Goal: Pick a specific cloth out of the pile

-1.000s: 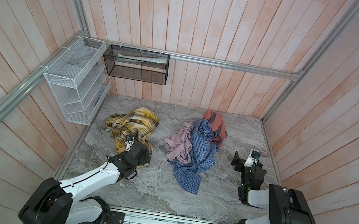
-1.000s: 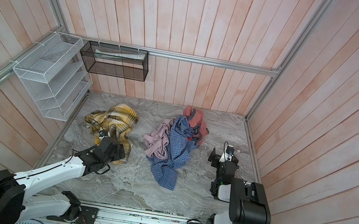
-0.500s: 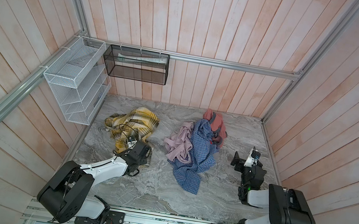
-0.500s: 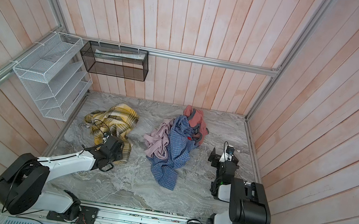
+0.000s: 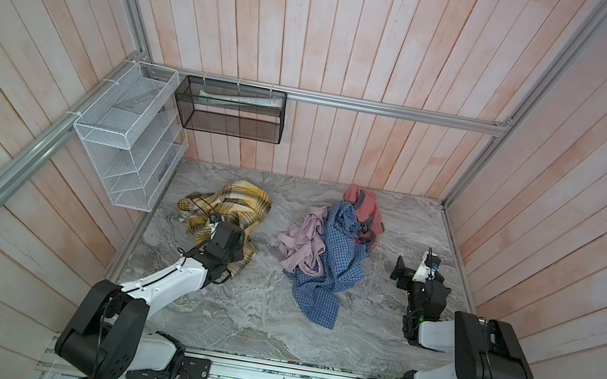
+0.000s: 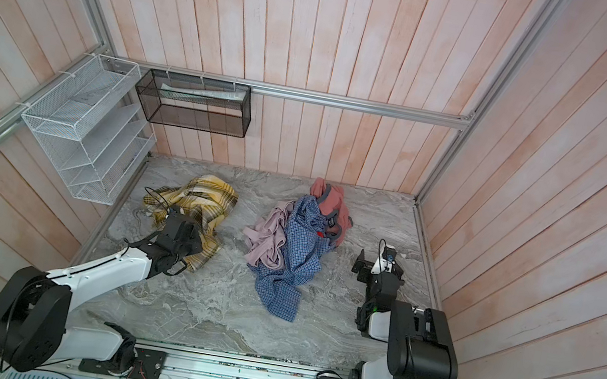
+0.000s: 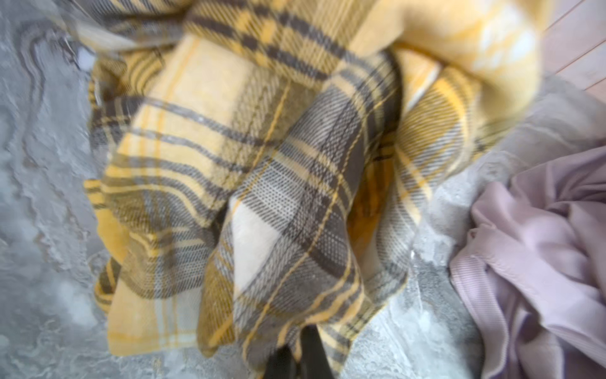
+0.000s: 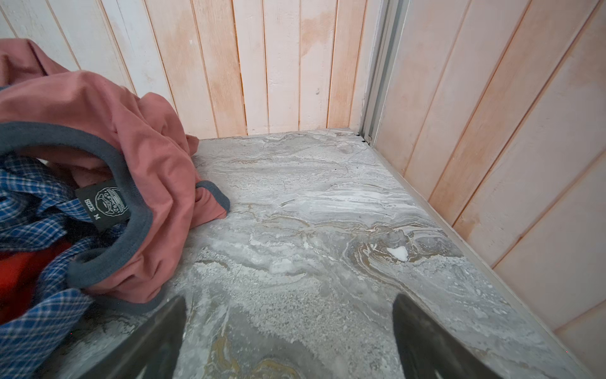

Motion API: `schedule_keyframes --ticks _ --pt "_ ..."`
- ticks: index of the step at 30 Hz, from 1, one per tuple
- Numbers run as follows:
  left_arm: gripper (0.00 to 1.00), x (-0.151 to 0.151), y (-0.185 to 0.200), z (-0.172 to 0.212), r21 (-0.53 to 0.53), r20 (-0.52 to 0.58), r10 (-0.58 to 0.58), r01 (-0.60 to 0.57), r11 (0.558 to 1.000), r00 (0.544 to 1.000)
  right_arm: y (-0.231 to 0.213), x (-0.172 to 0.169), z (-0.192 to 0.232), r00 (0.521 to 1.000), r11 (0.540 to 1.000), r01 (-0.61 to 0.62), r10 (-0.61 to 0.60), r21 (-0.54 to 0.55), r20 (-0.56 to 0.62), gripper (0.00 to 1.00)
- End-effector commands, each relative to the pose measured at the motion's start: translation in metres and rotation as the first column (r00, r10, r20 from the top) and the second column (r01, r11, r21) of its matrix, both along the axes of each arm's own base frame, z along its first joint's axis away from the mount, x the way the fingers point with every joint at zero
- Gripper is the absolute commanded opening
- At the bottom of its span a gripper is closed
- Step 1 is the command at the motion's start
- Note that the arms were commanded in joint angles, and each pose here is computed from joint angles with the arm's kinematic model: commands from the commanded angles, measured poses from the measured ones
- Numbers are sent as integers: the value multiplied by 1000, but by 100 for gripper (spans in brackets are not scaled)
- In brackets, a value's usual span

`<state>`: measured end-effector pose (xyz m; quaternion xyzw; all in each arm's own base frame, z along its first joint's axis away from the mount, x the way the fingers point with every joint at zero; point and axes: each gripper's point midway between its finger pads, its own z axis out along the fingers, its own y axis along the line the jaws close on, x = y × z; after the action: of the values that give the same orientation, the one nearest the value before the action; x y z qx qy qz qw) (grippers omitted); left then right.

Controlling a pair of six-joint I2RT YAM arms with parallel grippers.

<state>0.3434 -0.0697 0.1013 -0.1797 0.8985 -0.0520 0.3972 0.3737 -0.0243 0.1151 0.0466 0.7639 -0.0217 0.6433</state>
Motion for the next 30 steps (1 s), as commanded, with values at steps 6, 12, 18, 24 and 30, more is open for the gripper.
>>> schedule_keyframes --ticks 6,12,18,24,30 --pt "0 -6 33 64 182 118 25 -46 982 993 0 4 9 1000 1000 -5 5 5 24 98" --pt "0 5 53 62 230 105 52 -76 970 993 0 4 9 1000 1000 -4 4 5 25 98" --pt "0 24 103 74 263 153 164 -200 944 974 0 3 9 1000 1000 -5 5 5 24 98" --pt "2 43 117 33 250 49 147 -155 956 988 0 4 10 1000 1000 -3 3 5 25 98" --pt "27 42 110 -3 202 -4 130 -126 971 992 0 4 9 1000 1000 -3 3 5 25 98"
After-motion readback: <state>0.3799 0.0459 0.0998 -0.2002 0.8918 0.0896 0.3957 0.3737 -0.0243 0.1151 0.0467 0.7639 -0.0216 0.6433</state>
